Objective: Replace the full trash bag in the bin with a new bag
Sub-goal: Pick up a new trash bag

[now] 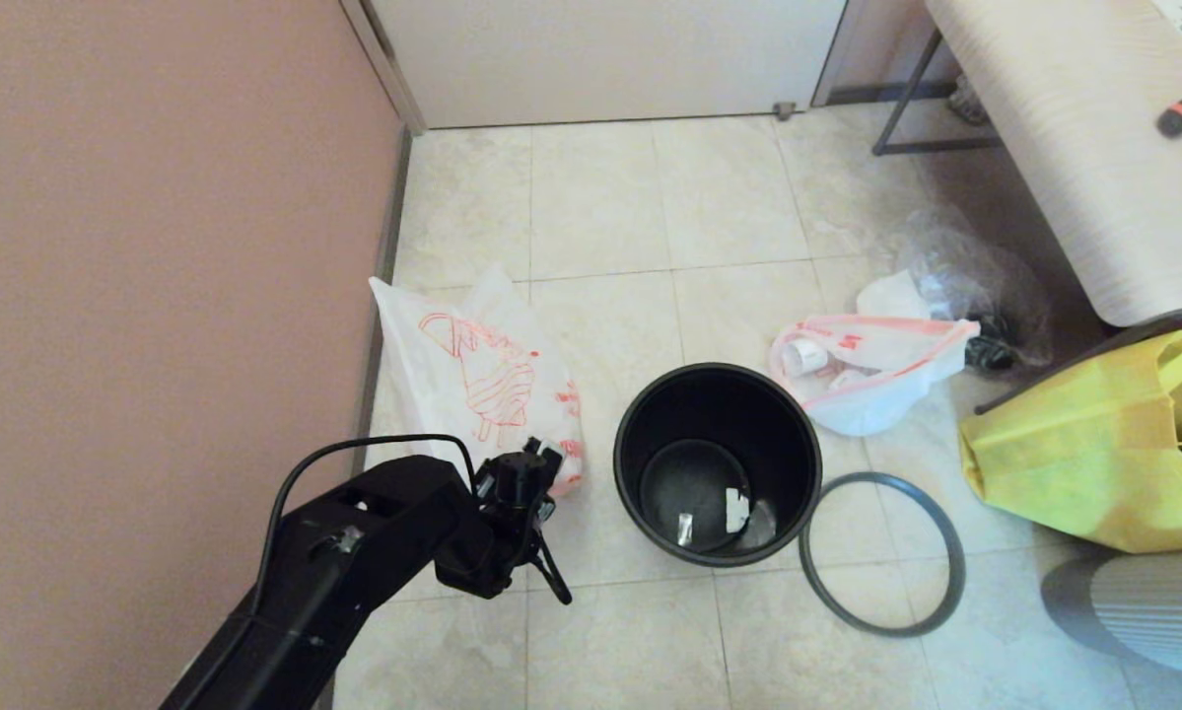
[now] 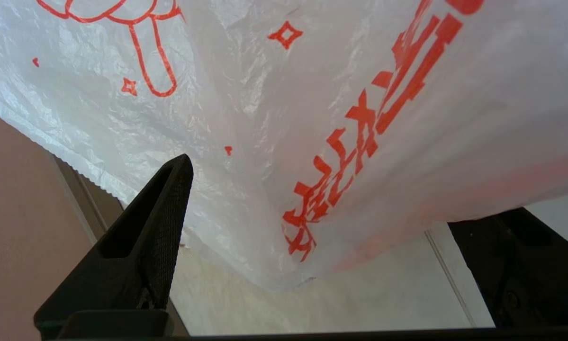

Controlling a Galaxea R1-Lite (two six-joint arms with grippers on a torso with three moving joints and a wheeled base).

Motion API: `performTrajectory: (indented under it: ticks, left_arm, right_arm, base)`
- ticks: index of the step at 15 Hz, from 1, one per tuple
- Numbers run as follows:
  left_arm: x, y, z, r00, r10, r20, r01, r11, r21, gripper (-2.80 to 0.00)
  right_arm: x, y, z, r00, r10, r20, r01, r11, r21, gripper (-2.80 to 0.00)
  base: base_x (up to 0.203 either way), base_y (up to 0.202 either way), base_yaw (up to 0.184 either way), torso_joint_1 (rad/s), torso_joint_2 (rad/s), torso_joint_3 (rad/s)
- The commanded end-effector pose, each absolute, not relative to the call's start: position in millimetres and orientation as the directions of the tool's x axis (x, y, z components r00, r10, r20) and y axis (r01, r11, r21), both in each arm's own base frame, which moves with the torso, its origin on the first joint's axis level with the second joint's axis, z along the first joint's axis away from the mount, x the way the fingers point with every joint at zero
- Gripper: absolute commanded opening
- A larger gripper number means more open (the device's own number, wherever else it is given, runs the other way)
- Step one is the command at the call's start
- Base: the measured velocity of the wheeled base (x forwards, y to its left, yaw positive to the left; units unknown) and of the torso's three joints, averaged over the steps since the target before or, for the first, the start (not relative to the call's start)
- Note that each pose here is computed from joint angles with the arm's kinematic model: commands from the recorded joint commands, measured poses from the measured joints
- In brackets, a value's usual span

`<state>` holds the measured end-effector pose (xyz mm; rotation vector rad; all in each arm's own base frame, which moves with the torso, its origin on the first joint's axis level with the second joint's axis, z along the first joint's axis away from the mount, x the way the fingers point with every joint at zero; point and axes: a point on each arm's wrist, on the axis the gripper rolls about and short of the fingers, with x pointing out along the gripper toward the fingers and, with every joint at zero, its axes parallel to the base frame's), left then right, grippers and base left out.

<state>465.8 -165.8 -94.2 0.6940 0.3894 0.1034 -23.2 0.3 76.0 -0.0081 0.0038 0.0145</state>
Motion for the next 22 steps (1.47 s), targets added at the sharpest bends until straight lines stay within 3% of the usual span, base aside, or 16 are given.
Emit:
performTrajectory:
  ticks: [1,3,4,16,22]
  left_arm:
    - [469,-166,-93,0.928,0.224,-0.299,0.02,0.769,0.639,0.0]
    - [470,-162,-96,0.923,0.236,-0.305,0.021,0.759,0.651,0.0]
    - [470,-160,-99,0.921,0.239,-0.306,0.026,0.749,0.662,-2.8]
    - [460,-141,-85,0.915,0.267,-0.302,0.0,0.749,0.662,-2.8]
    - [405,-138,29,0.937,0.262,-0.231,-0.057,0.768,0.638,-2.8]
  right_arm:
    - [-23,0,76,1.0,0.015,-0.005,-0.015,1.0,-0.008,-2.8]
    - [-23,0,76,1.0,0.015,-0.006,-0.015,1.0,-0.009,-2.8]
    - [-23,0,76,1.0,0.015,-0.006,-0.015,1.0,-0.008,-2.8]
    - [-23,0,76,1.0,0.015,-0.005,-0.015,1.0,-0.008,-2.8]
    - [-23,0,76,1.0,0.014,-0.006,-0.014,1.0,-0.008,-2.8]
  base:
    - [0.0,0.0,0.0,0.0,0.0,0.0]
    - [0.0,0.0,0.0,0.0,0.0,0.0]
    - [0.0,0.0,0.0,0.0,0.0,0.0]
    - [0.0,0.0,0.0,0.0,0.0,0.0]
    - [0.0,0.0,0.0,0.0,0.0,0.0]
